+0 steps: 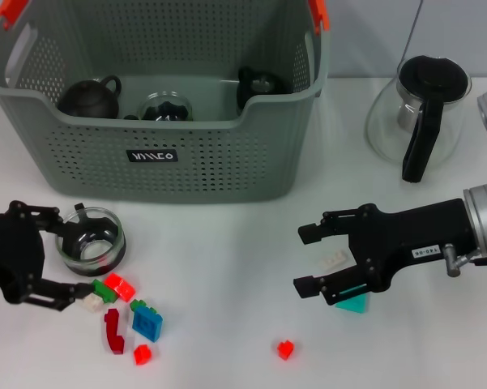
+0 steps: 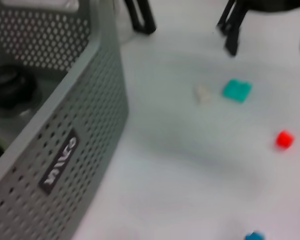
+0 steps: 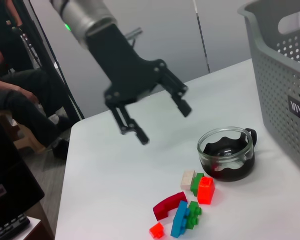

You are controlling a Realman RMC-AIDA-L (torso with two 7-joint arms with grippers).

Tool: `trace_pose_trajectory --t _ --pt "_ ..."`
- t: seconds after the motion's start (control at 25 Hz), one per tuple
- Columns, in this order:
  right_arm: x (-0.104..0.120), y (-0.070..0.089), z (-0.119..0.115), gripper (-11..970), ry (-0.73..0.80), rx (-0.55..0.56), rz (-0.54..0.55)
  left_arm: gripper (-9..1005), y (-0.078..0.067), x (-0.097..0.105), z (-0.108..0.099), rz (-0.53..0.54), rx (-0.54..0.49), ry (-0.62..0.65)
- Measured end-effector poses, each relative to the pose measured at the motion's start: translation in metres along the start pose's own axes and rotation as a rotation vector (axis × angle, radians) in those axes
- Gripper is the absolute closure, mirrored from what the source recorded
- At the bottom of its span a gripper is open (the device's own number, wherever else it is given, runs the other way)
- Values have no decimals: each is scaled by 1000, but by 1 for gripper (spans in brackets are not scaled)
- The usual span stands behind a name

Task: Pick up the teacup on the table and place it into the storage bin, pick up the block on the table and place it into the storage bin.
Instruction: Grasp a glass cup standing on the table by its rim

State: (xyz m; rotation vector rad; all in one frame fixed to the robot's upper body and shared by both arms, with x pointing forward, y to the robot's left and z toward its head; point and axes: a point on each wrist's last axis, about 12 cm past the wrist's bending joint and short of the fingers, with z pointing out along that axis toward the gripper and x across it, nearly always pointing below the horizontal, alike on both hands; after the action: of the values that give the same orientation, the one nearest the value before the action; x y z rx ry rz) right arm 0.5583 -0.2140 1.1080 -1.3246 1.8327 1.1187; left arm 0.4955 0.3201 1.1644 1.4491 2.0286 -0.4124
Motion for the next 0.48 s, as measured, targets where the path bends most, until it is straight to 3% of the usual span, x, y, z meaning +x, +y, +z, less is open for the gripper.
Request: trace_pose_trajectory --t 0.48 --pt "5 0 4 42 -14 24 24 237 16 -17 32 109 -33 228"
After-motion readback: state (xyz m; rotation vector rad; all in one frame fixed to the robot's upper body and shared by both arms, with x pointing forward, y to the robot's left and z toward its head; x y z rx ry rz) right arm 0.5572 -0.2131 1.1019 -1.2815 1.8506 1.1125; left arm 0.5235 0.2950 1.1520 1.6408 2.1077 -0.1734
